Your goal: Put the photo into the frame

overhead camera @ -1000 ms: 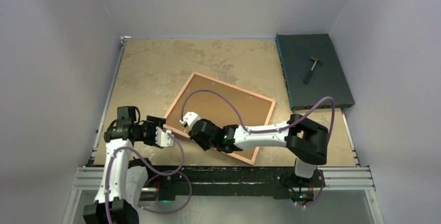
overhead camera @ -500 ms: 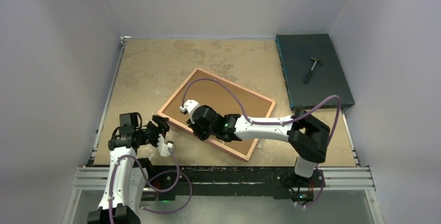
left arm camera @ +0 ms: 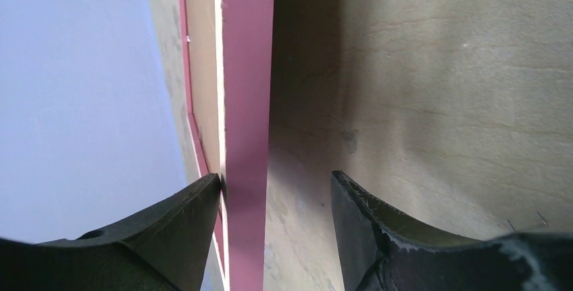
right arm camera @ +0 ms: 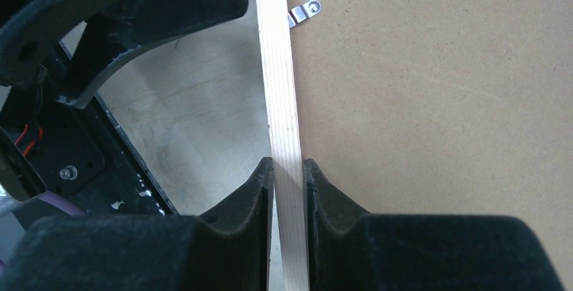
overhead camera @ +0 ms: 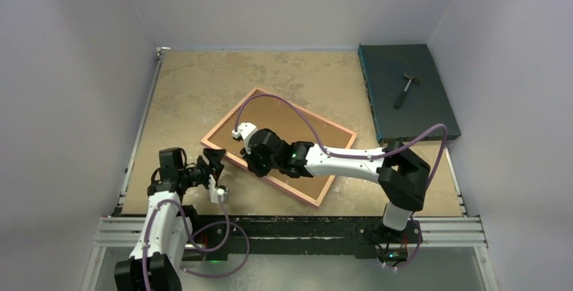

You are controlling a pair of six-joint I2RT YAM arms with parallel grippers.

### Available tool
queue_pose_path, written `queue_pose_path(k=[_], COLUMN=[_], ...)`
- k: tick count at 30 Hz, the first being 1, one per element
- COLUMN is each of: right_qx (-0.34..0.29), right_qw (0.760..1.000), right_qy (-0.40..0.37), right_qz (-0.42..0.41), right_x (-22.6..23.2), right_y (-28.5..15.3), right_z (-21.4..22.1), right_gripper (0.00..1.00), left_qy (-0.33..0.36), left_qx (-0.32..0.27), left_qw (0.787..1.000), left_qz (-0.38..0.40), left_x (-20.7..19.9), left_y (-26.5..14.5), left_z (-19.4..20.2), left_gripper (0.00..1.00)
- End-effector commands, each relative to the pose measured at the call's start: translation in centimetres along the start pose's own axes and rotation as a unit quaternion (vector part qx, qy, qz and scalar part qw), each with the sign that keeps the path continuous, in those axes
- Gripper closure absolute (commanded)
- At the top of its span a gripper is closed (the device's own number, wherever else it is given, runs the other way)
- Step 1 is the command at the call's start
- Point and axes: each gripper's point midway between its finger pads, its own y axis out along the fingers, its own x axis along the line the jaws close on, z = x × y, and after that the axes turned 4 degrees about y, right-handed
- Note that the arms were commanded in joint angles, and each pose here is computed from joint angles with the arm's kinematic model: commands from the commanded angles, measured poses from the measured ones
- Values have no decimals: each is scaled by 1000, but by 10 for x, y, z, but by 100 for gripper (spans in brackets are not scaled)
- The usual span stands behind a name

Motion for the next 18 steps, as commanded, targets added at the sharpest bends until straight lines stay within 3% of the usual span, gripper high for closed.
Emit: queue_pose_path(k=[1, 9, 18], right_qx=[-89, -87, -90], right_qw=[995, 995, 994], right_qy=[11, 15, 24], right_qz=[-40, -49, -58], right_x=[23, 27, 31], right_y=[-26, -24, -23], right_z=[-67, -67, -76], right_gripper=[100, 100, 100], left_qy=[329, 345, 320], left_qx=[-27, -9, 8], left_qw=[942, 935, 942], left_qz=[-57, -87, -98], left_x=[39, 58, 72], left_y=[5, 1, -3], left_z=[-18, -13, -5], left_gripper=[42, 49, 53])
